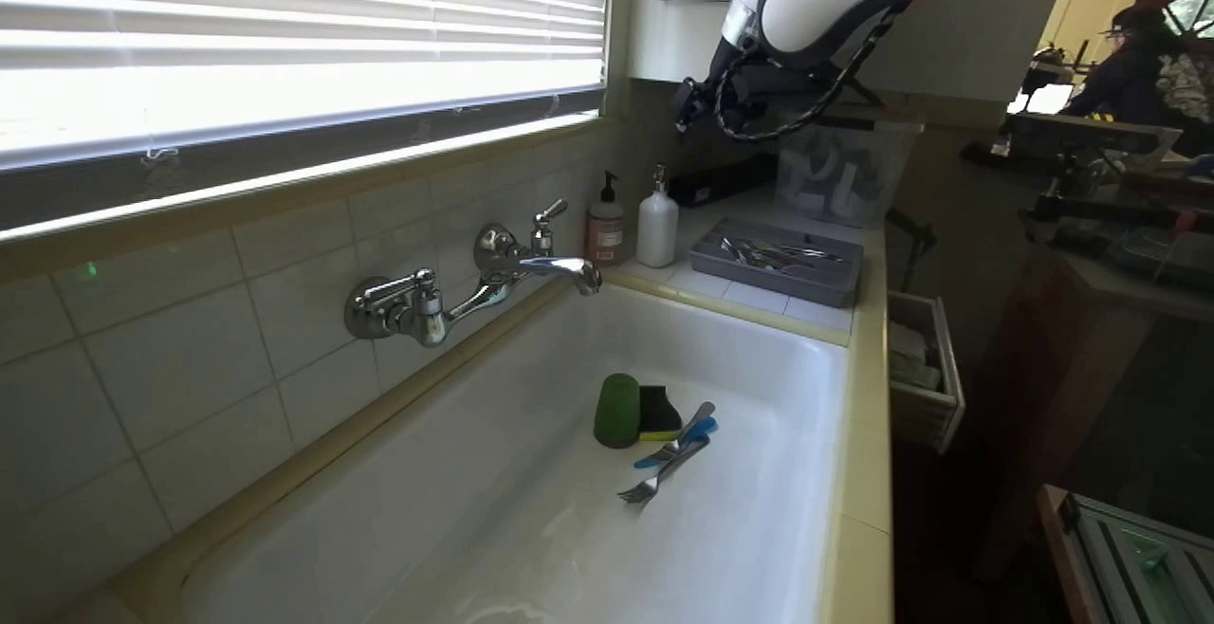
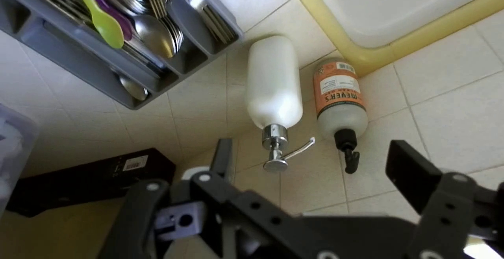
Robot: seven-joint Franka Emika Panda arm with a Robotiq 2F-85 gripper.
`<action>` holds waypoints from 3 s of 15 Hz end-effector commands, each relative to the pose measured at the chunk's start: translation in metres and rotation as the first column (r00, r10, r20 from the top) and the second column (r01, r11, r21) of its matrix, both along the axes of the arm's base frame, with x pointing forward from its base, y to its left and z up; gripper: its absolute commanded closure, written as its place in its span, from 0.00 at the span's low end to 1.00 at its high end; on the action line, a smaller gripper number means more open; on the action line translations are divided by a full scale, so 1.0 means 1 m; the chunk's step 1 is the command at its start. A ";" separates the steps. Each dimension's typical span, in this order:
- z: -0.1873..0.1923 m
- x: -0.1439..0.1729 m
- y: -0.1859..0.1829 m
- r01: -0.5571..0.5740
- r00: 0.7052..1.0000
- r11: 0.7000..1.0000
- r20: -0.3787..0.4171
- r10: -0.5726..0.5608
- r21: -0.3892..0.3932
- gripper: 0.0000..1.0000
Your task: Rotate the white pump bottle.
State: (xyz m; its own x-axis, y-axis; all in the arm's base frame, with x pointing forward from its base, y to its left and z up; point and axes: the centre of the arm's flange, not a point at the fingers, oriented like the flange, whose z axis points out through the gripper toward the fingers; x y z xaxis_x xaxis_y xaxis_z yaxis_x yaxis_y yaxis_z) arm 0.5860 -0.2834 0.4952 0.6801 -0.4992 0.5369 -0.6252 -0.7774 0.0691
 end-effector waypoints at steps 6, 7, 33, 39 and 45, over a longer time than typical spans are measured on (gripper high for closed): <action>0.001 0.044 -0.052 -0.003 0.999 1.000 0.032 0.004 -0.017 0.00; 0.000 0.048 -0.057 -0.003 0.999 1.000 0.033 0.003 -0.021 0.00; -0.040 0.086 -0.111 0.030 0.991 0.994 0.126 -0.043 0.108 1.00; -0.050 0.087 -0.113 0.031 0.994 0.989 0.099 -0.046 0.147 1.00; -0.061 0.089 -0.113 0.039 0.998 0.984 0.045 -0.047 0.176 1.00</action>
